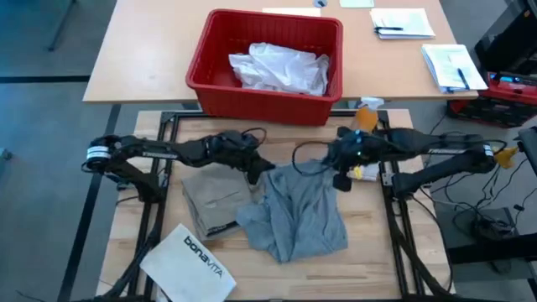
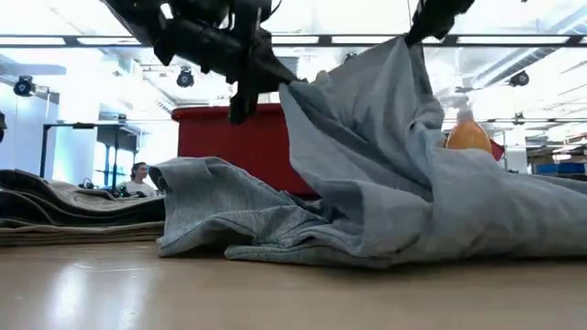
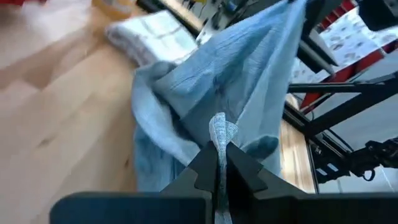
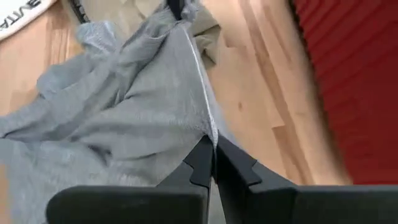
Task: Fold laundry
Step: Fold the gray shirt
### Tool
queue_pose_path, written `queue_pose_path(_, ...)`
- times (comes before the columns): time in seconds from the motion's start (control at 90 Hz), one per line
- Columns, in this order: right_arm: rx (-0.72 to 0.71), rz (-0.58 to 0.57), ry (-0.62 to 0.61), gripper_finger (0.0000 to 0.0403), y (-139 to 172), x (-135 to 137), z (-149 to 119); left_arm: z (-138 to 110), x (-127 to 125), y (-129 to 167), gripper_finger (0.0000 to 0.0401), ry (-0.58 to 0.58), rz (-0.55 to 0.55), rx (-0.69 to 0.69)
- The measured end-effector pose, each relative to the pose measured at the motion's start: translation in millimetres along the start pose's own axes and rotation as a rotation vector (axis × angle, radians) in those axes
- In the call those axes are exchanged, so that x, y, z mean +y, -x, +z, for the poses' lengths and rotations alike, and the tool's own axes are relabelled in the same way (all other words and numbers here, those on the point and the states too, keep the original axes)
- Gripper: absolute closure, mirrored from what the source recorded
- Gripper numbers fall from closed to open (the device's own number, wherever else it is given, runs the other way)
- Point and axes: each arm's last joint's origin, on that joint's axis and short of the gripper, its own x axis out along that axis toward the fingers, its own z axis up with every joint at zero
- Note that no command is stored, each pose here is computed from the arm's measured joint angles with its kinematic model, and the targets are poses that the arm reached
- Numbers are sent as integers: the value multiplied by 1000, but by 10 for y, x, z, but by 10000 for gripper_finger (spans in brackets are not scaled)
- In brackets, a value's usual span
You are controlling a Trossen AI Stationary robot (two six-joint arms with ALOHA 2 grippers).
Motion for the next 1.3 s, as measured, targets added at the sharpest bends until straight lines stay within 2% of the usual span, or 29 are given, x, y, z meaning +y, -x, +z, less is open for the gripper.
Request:
queue_pose_path(0.2,96,-115,-42,403,114,-123,-49,27,-19,6,401,-35,-5,-4)
queue_pose_path(0.4,189,-160,-201,403,311,-178,-251,13,-9,5,401,-80,3,10)
queue_pose_path(0.656,114,-147,-352,403,666,-193,-433,-29,35,10,401,-135,37,59)
queue_pose_path(0.833,146,-107,-416,403,779,-178,-547,-74,112,22,399,-135,196,69)
queue_pose_path(1.167,190,-14,-337,403,709,-53,-509,-60,221,51,395,-198,469,-10)
queue_pose_path(1.233,203,-15,-330,403,676,-43,-494,-52,253,47,383,-214,466,1)
queue_pose_path(1.3,213,-22,-317,403,647,-38,-481,-43,277,49,361,-194,414,25)
